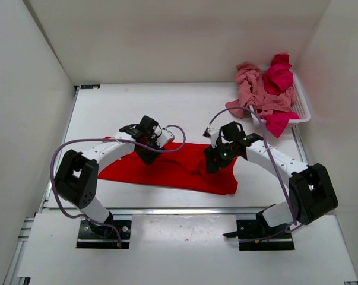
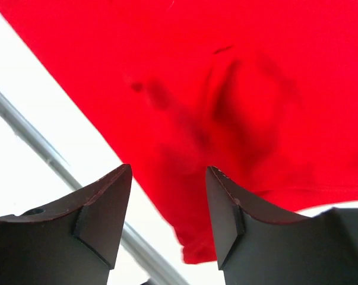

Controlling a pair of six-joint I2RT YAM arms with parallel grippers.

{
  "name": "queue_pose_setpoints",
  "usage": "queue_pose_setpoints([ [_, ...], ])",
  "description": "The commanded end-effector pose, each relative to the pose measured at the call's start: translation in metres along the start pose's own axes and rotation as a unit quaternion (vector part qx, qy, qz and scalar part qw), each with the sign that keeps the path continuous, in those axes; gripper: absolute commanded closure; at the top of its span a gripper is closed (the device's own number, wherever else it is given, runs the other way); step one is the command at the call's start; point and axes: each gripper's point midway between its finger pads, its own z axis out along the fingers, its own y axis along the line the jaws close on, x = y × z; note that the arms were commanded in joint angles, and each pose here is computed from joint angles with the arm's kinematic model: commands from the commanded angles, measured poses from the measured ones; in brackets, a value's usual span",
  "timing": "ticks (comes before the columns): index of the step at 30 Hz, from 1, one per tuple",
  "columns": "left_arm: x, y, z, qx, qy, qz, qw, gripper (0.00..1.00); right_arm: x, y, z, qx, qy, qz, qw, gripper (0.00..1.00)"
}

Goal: Fold and stack the t-shirts
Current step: Fold the other side of the tshirt into a rectangle

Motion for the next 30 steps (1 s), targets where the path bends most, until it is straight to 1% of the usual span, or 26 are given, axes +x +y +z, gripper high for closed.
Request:
queue_pose_setpoints([
  [1, -0.010, 0.001, -0.013, -0.008, -0.024, 0.009, 1.000, 0.47, 0.019, 0.007, 0.011, -0.008, 0.025, 0.030, 0.999, 0.48],
  [5, -0.014, 0.000, -0.013, -0.006, -0.030, 0.011, 0.999, 0.47, 0.031, -0.012, 0.022, 0.032, 0.045, 0.026, 0.998, 0.47],
  [8, -0.012, 0.000, -0.012, -0.007, -0.024, 0.013, 1.000, 0.46, 0.033, -0.013, 0.027, 0.032, 0.051, 0.030, 0.998, 0.47],
  [10, -0.021, -0.001, -0.015, -0.008, -0.037, 0.014, 0.999, 0.46, 0.036, -0.010, 0.035, 0.025, 0.060, 0.026, 0.998, 0.46],
  [12, -0.024, -0.004, -0.016, -0.005, -0.037, 0.018, 0.999, 0.48, 0.031, -0.007, 0.039, 0.027, 0.054, 0.018, 0.998, 0.46],
  [14, -0.034, -0.007, -0.021, -0.001, -0.050, 0.020, 0.999, 0.46, 0.032, -0.008, 0.043, 0.030, 0.056, 0.019, 0.998, 0.52],
  [15, -0.036, -0.006, -0.022, -0.001, -0.054, 0.016, 0.998, 0.47, 0.029, -0.009, 0.043, 0.029, 0.053, 0.021, 0.998, 0.62],
  [16, -0.036, -0.005, -0.022, 0.003, -0.053, 0.009, 0.999, 0.47, 0.029, -0.011, 0.043, 0.034, 0.052, 0.027, 0.998, 0.78],
  [17, -0.038, -0.006, -0.021, 0.005, -0.056, 0.011, 0.998, 0.46, 0.029, -0.014, 0.043, 0.038, 0.052, 0.029, 0.998, 0.86],
  [18, -0.037, -0.003, -0.021, 0.003, -0.054, 0.006, 0.999, 0.46, 0.031, -0.013, 0.042, 0.036, 0.056, 0.032, 0.997, 0.98],
  [19, -0.036, -0.002, -0.022, 0.000, -0.054, 0.005, 0.999, 0.47, 0.030, -0.014, 0.041, 0.034, 0.053, 0.034, 0.997, 1.00],
  [22, -0.034, 0.004, -0.021, -0.005, -0.054, -0.005, 0.999, 0.46, 0.027, -0.015, 0.031, 0.036, 0.045, 0.033, 0.998, 1.00],
  [24, -0.030, 0.010, -0.021, -0.012, -0.051, -0.010, 0.999, 0.46, 0.031, -0.017, 0.022, 0.050, 0.054, 0.018, 0.997, 1.00],
  [25, -0.028, 0.013, -0.022, -0.016, -0.051, -0.014, 0.998, 0.46, 0.024, -0.018, 0.014, 0.060, 0.046, -0.007, 0.997, 1.00],
  [27, -0.022, 0.013, -0.021, -0.012, -0.046, -0.019, 0.999, 0.47, 0.035, -0.020, 0.001, 0.082, 0.078, -0.036, 0.993, 1.00],
  [29, -0.020, 0.014, -0.020, -0.015, -0.043, -0.017, 0.999, 0.47, 0.036, -0.017, -0.011, 0.084, 0.099, -0.079, 0.988, 0.99],
  [30, -0.017, 0.015, -0.019, -0.017, -0.042, -0.021, 0.999, 0.45, 0.046, -0.015, -0.016, 0.085, 0.127, -0.088, 0.984, 1.00],
])
